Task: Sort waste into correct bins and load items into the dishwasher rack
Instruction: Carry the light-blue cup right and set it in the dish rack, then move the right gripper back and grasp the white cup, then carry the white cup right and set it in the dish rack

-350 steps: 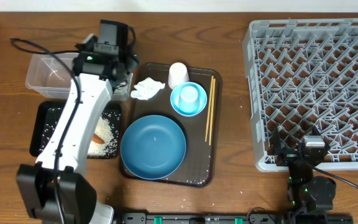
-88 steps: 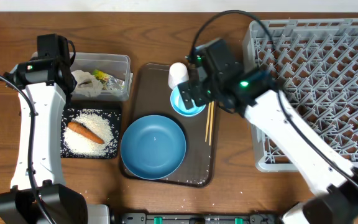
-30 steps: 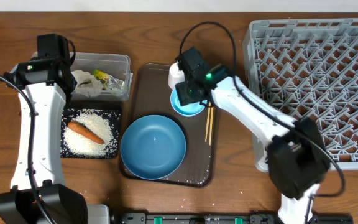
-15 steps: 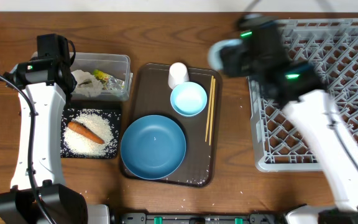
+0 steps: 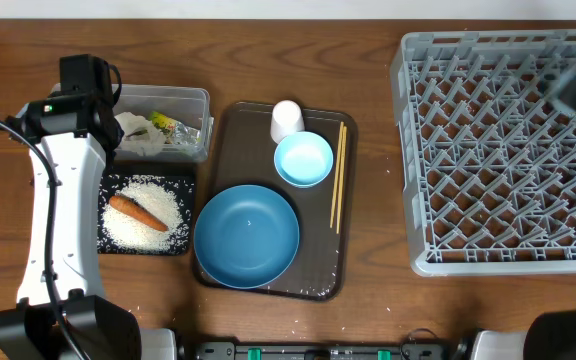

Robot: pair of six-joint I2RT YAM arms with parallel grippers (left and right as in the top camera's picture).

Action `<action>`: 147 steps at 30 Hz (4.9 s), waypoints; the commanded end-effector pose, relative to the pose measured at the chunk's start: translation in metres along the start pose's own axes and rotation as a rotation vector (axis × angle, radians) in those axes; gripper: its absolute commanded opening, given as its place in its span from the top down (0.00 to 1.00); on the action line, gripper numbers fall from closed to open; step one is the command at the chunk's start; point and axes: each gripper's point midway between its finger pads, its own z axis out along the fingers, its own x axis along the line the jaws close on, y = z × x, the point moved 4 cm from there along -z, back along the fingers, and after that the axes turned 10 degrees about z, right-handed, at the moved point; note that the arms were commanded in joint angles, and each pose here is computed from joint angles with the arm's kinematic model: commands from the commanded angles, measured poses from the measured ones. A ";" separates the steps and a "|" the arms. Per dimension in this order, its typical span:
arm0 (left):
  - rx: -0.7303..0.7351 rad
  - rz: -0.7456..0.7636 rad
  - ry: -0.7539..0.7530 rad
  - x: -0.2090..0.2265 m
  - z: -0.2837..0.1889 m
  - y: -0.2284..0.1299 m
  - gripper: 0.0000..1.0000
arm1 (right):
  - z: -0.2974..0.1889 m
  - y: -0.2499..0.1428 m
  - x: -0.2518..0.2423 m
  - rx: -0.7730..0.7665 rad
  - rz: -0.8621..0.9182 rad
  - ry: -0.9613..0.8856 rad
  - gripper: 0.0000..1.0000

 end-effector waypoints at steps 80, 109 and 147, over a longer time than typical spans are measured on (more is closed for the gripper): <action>-0.012 -0.006 0.020 0.002 0.001 0.002 0.01 | 0.018 -0.410 0.313 0.351 -0.759 0.682 0.01; -0.012 -0.006 0.020 0.002 0.001 0.002 0.02 | -0.011 -0.332 0.339 0.165 -0.630 0.696 0.47; -0.012 -0.006 0.019 0.002 0.001 0.002 0.02 | 0.129 0.022 -0.103 0.101 0.072 -0.252 0.19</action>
